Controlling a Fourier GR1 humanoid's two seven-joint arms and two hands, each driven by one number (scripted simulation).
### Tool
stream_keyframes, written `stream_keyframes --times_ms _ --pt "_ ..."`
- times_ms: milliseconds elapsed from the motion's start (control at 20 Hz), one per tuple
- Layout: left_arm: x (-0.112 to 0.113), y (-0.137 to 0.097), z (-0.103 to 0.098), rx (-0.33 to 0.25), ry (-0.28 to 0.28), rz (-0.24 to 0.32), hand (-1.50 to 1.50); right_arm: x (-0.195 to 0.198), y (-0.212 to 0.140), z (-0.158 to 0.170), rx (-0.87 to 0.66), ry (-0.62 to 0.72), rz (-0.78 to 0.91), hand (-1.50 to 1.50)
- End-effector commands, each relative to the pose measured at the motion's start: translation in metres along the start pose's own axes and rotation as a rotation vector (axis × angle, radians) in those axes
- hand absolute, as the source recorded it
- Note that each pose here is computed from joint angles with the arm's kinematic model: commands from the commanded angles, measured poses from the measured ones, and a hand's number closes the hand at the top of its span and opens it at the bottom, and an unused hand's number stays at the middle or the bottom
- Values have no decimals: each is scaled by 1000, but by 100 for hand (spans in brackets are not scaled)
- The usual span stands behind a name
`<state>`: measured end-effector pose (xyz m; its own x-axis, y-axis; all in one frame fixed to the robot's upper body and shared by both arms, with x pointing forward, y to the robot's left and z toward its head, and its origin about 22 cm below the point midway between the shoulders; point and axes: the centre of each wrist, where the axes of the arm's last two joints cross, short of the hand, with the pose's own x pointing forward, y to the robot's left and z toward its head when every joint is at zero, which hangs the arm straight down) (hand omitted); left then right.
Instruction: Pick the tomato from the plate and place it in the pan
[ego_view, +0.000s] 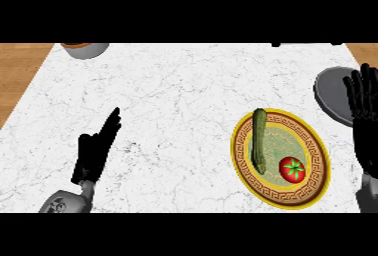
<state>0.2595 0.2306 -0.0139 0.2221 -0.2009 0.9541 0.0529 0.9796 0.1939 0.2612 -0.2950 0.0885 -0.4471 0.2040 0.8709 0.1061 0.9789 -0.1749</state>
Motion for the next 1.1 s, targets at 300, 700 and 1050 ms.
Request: stream_keyframes --times_ms 300,700,1050 --pt "41 -16 6 -48 -331 107 0 -9 -86 20 141 243 318 150" --pt "29 -9 16 -60 -365 130 0 -24 -124 108 172 246 153 -150" --pt "26 -26 7 -62 -367 134 0 14 -133 50 330 276 303 -150"
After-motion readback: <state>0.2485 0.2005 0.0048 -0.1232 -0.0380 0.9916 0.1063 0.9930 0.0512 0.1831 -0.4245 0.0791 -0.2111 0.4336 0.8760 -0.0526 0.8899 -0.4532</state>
